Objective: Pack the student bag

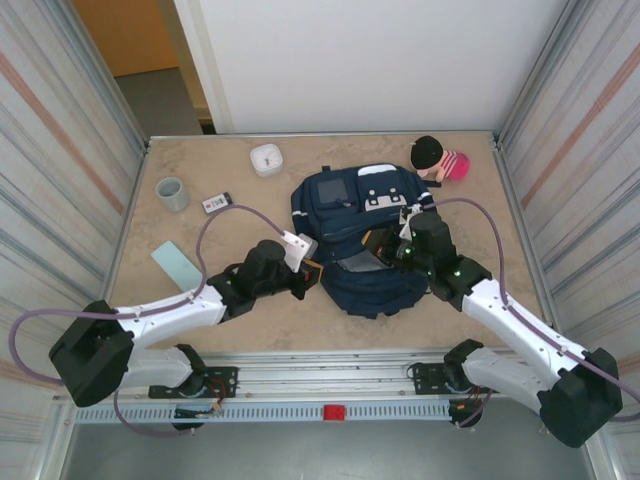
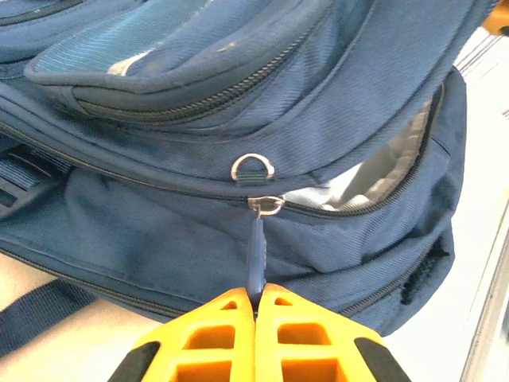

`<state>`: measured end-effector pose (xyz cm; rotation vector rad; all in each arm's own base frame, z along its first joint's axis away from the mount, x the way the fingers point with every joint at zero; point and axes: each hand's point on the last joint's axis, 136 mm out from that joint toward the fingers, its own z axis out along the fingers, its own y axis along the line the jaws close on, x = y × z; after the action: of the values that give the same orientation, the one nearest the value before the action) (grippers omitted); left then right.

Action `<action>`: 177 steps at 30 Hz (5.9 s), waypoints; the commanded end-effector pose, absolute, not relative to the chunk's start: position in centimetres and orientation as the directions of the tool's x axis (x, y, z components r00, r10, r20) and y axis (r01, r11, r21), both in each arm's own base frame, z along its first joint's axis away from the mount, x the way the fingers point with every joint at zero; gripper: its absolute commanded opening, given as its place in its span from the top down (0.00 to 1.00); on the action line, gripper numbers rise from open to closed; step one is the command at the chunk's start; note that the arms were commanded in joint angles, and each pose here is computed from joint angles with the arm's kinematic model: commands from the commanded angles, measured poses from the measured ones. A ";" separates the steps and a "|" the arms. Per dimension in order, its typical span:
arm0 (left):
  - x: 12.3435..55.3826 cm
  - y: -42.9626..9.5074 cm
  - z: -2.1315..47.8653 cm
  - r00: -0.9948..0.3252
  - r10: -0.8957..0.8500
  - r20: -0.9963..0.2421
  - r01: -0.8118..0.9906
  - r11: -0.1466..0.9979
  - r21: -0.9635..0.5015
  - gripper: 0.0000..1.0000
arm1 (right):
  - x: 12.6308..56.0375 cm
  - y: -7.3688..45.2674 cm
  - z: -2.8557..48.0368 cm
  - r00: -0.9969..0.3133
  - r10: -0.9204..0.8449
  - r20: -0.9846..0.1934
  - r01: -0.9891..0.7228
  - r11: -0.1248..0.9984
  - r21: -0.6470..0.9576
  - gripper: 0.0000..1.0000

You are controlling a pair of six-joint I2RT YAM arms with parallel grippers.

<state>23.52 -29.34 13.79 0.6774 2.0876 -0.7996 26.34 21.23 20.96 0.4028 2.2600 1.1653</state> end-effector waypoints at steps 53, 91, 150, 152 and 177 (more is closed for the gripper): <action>27.7 0.7 10.5 -0.708 -0.574 -0.411 -0.525 0.817 -0.237 0.01 | 17.1 19.1 22.3 -0.911 0.004 -0.413 -0.232 0.821 0.521 0.27; 27.6 5.0 2.6 -0.807 -0.539 -0.239 -0.564 0.825 0.044 0.15 | 20.3 29.5 20.6 -0.853 -0.230 -0.469 -0.502 0.609 0.614 0.28; 24.7 -17.8 16.6 -0.647 -0.760 0.056 -0.468 0.339 -0.816 0.46 | 21.0 42.3 20.3 -0.732 0.045 -0.680 -0.569 0.508 0.646 0.58; 24.8 -17.8 16.6 -0.650 -0.758 0.052 -0.465 0.343 -0.816 0.45 | 20.9 42.2 20.6 -0.728 0.048 -0.684 -0.575 0.502 0.646 0.63; 27.8 -22.5 19.6 -0.609 0.005 -0.793 0.392 0.872 -0.295 0.19 | 28.0 15.4 26.0 -0.757 0.364 -0.542 -0.265 0.588 0.764 0.80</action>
<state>26.57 -20.70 17.90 -0.0149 2.3196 -0.6291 29.98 15.64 26.33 0.1222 2.0686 1.0377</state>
